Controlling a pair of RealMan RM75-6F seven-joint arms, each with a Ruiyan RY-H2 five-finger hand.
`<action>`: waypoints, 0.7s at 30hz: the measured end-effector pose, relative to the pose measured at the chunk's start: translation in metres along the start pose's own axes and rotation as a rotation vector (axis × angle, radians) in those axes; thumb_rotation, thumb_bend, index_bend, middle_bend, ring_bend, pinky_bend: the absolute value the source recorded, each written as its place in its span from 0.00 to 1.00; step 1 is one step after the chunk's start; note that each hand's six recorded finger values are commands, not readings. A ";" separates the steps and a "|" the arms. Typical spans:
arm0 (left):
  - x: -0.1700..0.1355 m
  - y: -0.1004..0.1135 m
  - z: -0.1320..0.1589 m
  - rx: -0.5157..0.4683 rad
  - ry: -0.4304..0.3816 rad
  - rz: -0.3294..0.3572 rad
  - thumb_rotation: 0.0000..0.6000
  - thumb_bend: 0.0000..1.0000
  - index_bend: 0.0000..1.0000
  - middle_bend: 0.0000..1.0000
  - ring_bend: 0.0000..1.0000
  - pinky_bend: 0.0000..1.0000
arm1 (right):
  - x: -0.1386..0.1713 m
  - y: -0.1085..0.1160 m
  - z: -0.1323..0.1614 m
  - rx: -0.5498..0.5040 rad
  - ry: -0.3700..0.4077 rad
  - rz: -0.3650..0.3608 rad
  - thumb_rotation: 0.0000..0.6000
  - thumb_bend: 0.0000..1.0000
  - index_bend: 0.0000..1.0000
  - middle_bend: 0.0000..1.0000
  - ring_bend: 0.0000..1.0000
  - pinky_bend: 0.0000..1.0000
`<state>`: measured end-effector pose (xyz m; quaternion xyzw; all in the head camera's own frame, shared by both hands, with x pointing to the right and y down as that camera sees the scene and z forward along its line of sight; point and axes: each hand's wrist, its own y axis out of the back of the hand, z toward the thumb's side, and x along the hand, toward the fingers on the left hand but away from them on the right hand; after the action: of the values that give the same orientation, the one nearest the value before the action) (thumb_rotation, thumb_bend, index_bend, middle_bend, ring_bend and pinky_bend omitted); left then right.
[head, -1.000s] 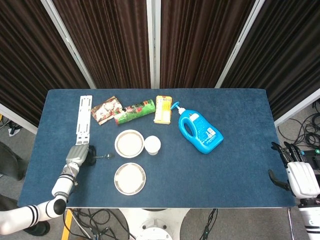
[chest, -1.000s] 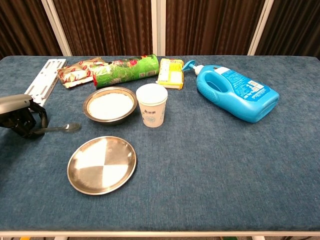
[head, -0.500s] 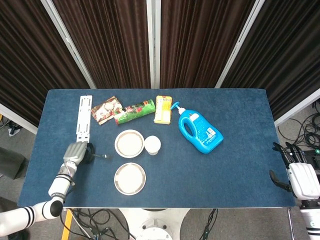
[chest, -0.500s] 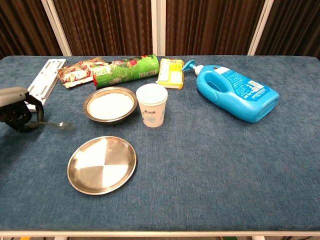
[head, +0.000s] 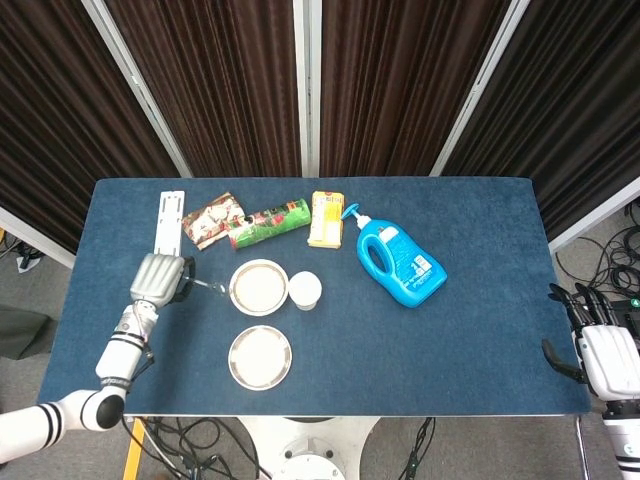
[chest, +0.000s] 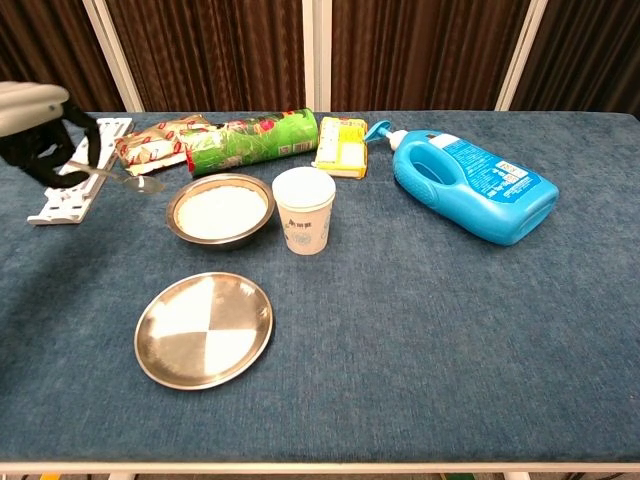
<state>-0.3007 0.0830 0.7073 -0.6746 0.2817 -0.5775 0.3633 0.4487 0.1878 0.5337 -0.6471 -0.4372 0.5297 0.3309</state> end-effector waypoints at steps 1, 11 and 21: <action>0.003 0.002 0.005 0.019 -0.007 0.011 1.00 0.47 0.61 0.96 0.95 1.00 | 0.000 0.000 0.000 0.000 0.000 0.000 1.00 0.30 0.08 0.21 0.00 0.00; 0.033 0.006 0.053 0.308 -0.041 0.128 1.00 0.47 0.61 0.96 0.95 1.00 | -0.001 0.000 -0.003 0.000 -0.009 0.003 1.00 0.30 0.08 0.21 0.00 0.00; 0.040 0.000 0.081 0.604 -0.070 0.190 1.00 0.47 0.60 0.96 0.95 1.00 | 0.000 0.001 -0.008 0.000 -0.024 0.007 1.00 0.30 0.08 0.21 0.00 0.00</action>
<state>-0.2138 0.0642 0.7243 -0.5264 0.1466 -0.5749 0.6090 0.4565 0.1876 0.5350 -0.6424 -0.4388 0.5386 0.3237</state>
